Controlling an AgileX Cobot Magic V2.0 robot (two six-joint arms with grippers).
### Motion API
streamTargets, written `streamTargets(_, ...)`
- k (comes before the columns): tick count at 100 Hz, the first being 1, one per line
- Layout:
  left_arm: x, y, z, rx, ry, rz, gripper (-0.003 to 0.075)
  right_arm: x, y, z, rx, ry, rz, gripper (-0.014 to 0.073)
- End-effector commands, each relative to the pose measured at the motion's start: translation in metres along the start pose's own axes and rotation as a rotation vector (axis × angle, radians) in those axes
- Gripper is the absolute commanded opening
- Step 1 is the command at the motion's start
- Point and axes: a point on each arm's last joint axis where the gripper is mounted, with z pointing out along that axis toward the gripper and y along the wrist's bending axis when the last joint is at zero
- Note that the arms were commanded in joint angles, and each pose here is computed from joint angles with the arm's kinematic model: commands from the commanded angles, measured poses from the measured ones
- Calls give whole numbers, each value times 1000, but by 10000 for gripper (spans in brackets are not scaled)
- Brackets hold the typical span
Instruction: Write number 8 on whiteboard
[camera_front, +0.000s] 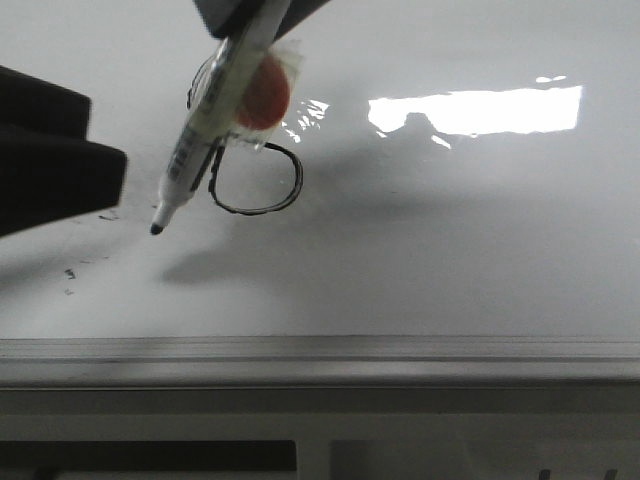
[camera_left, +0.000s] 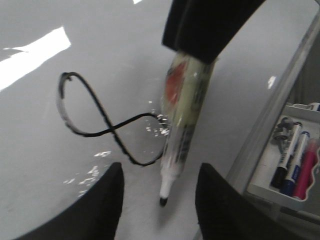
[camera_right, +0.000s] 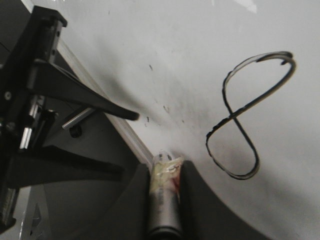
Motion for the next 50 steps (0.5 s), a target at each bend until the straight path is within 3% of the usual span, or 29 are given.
streamTargets(1,-15,-1,9,17,-125,-35,316,-16,6,-10,-31,-114,11,-43)
streamTargets(31,-8,-1,24,24,-110,-78,311,-16,8,-9,-42,-109,28,-43)
streamTargets(50,-9,-1,24,24,-117,-78,202,-13,7,-7,-42,-78,28,-43)
